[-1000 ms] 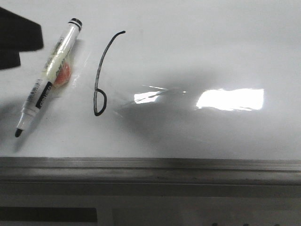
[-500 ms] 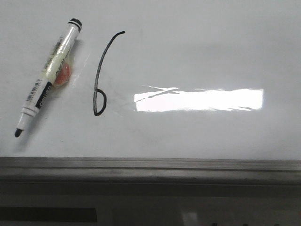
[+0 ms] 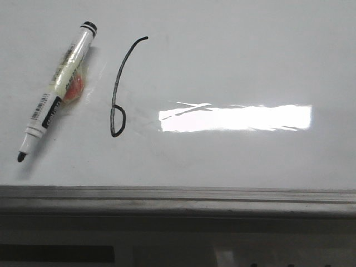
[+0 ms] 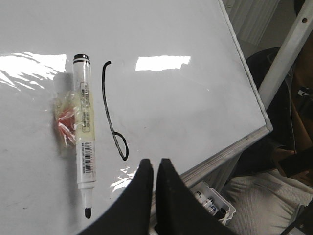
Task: Write number 6 on whiteboard
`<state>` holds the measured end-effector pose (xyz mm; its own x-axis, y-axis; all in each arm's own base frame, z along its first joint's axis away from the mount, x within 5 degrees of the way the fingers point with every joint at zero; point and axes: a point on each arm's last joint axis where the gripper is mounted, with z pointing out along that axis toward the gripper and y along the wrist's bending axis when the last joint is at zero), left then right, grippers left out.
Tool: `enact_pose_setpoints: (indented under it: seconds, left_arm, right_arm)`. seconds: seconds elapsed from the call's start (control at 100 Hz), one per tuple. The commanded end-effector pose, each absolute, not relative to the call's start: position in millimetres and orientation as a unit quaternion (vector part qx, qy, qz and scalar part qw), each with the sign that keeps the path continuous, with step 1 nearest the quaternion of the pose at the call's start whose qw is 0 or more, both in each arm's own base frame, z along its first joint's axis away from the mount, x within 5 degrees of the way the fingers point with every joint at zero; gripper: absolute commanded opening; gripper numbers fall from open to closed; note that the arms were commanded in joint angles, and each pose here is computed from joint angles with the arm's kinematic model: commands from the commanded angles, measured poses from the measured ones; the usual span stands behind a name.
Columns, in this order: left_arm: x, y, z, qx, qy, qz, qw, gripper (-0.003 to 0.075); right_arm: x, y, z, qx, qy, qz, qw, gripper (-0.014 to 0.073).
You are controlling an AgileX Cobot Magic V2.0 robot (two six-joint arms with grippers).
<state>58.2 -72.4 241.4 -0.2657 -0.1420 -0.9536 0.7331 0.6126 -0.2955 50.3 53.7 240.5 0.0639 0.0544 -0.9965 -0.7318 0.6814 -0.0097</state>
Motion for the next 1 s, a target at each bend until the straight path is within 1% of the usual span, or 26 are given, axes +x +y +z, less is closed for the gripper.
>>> enact_pose_setpoints:
  seconds: [0.0,0.28,0.36,0.43,0.59,0.71,0.79,0.89,0.99]
  left_arm:
    - [60.3,-71.8,256.3,0.198,0.669,-0.394,0.599,-0.0020]
    - [60.3,-71.6,250.2,0.205,0.672,-0.385,0.598,-0.0020]
    - [61.1,-70.9,250.1,0.237,0.660,-0.350,0.621,-0.0020]
    - [64.3,-68.0,249.7,0.244,0.657,-0.315,0.640,-0.0020]
    - [74.9,-53.1,246.6,0.185,0.678,-0.244,0.669,-0.0020]
    - [70.6,-39.0,249.7,0.164,0.669,-0.190,0.700,-0.0020]
    - [68.6,-28.8,248.2,0.147,0.664,-0.132,0.721,-0.0020]
    - [64.8,-18.6,240.9,0.104,0.663,-0.093,0.736,-0.0020]
    - [60.7,-11.2,233.7,0.061,0.665,-0.069,0.742,-0.0020]
  right_arm:
    - [50.6,52.2,255.9,-0.260,0.586,0.291,0.710,-0.0064]
    - [50.6,52.2,255.9,-0.260,0.586,0.291,0.710,-0.0064]
    - [50.6,52.2,255.9,-0.260,0.586,0.291,0.710,-0.0064]
    - [50.6,52.2,255.9,-0.260,0.586,0.291,0.710,-0.0064]
    - [50.6,52.2,255.9,-0.260,0.586,0.291,0.710,-0.0064]
    - [50.6,52.2,255.9,-0.260,0.586,0.291,0.710,-0.0064]
    - [50.6,52.2,255.9,-0.260,0.586,0.291,0.710,-0.0064]
    - [50.6,52.2,255.9,-0.260,0.586,0.291,0.710,-0.0064]
    - [50.6,52.2,255.9,-0.260,0.586,0.291,0.710,-0.0064]
